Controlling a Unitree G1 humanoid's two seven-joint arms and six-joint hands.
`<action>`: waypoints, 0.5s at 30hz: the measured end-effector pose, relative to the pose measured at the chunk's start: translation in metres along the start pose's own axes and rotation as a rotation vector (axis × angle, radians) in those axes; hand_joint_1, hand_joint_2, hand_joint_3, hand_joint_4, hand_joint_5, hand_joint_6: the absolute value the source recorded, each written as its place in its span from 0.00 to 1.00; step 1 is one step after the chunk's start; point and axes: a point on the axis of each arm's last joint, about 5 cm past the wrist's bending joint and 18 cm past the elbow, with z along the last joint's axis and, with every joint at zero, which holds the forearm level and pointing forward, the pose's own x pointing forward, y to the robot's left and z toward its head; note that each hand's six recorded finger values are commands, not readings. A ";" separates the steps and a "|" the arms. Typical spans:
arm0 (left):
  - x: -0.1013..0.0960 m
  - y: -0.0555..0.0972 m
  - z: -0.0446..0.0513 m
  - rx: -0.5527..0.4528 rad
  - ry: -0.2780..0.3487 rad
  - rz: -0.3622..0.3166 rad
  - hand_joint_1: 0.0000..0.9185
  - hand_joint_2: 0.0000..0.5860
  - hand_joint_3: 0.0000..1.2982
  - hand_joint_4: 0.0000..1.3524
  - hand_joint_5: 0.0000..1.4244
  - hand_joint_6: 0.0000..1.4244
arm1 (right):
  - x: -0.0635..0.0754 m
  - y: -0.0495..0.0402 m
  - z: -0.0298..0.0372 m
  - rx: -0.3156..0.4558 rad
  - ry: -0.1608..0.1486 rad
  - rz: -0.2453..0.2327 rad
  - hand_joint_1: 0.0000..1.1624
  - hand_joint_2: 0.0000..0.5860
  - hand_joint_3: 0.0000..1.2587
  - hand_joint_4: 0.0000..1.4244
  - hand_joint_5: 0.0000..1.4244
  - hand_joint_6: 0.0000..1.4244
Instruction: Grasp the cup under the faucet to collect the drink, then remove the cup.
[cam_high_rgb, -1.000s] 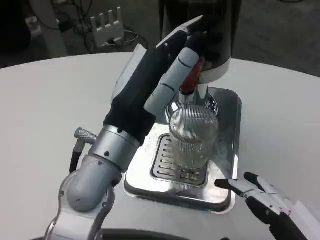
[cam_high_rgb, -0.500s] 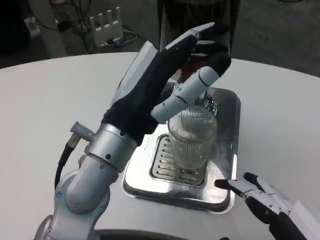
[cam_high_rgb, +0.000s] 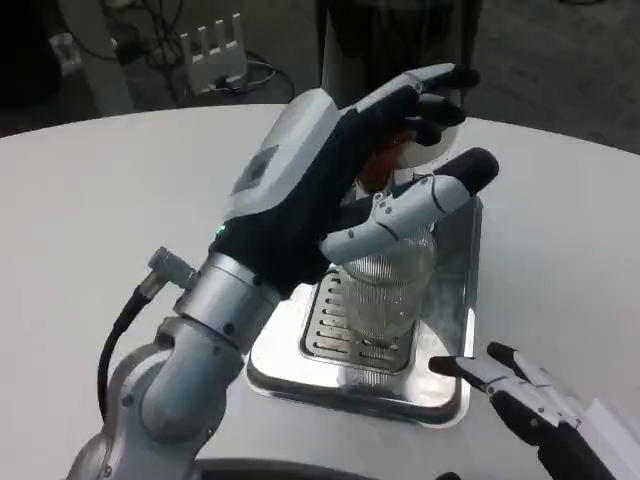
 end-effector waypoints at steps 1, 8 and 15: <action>0.000 0.000 0.0002 0.011 -0.003 -0.002 0.00 0.26 0.21 0.25 0.29 0.25 | 0.000 0.0000 0.0000 0.000 0.000 0.000 0.48 0.76 0.14 0.09 0.00 0.00; -0.003 -0.002 0.0028 0.108 -0.021 -0.015 0.00 0.26 0.21 0.25 0.29 0.25 | 0.000 0.0001 -0.0003 0.001 0.001 0.000 0.48 0.76 0.14 0.09 0.00 0.00; -0.005 -0.004 0.0032 0.135 -0.029 -0.018 0.00 0.26 0.22 0.25 0.29 0.25 | -0.001 0.0006 -0.0005 0.005 0.006 0.000 0.48 0.76 0.14 0.09 0.00 0.00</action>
